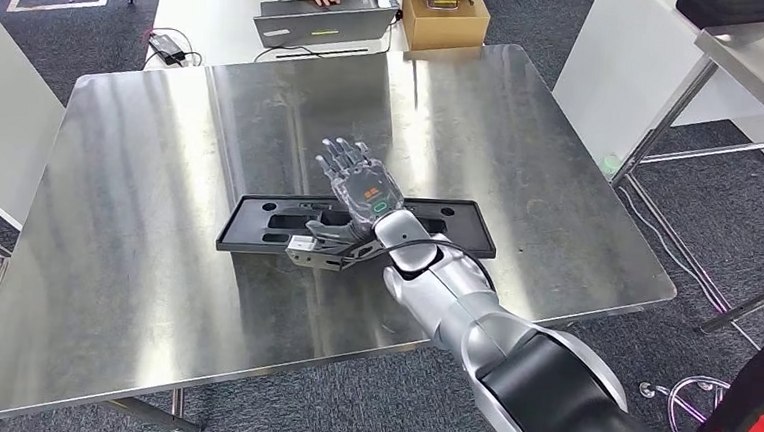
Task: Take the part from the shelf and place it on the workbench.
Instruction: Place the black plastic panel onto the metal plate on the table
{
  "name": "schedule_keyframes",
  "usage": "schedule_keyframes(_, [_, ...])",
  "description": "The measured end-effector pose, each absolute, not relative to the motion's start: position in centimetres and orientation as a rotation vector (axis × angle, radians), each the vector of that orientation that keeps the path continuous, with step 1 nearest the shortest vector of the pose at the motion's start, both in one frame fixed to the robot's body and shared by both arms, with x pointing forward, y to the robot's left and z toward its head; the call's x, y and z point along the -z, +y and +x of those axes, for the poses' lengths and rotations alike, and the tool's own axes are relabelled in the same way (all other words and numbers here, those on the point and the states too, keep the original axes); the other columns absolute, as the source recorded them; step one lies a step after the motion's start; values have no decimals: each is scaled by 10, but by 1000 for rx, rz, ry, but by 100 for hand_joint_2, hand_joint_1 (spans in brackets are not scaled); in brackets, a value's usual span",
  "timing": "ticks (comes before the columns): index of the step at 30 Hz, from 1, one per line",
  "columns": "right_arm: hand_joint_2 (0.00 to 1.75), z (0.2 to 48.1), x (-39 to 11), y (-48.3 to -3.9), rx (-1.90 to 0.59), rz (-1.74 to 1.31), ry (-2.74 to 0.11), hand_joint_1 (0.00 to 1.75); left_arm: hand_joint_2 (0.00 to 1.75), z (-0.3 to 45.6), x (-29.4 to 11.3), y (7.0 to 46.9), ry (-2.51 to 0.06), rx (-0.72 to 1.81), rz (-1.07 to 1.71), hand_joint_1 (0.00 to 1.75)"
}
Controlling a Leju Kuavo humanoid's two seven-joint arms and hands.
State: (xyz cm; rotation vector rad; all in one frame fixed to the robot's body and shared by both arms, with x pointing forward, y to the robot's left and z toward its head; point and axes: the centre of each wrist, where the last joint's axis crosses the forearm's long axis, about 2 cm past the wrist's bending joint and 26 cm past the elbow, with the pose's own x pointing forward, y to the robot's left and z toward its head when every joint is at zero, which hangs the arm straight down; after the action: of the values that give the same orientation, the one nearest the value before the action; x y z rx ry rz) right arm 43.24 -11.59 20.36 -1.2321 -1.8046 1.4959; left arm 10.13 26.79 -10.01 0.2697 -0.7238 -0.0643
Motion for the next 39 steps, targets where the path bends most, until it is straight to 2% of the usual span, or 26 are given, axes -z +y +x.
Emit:
schedule_keyframes(7, [0,432,-239,-91,-1338,-1059,-2031,0,0,95,101,270,-711,35,286,0])
schedule_keyframes(12, [0,426,-258,-81,-1132,-677,-2174,0,0,91,102,272,-702,18,296,0])
schedule_keyframes(17, [0,420,-273,-78,-990,-491,-2263,0,0,89,103,273,-699,11,299,0])
schedule_keyframes(23, [0,400,-277,-81,-665,135,-2332,0,0,86,103,274,-695,9,302,0])
schedule_keyframes(29, [0,361,-274,-94,-400,566,-2374,0,0,84,104,278,-695,13,309,0])
schedule_keyframes(34, [0,333,-266,-110,-305,745,-2402,0,0,83,104,280,-694,17,315,0])
schedule_keyframes(39, [0,315,-255,-120,-286,798,-2413,0,0,82,104,281,-695,17,319,0])
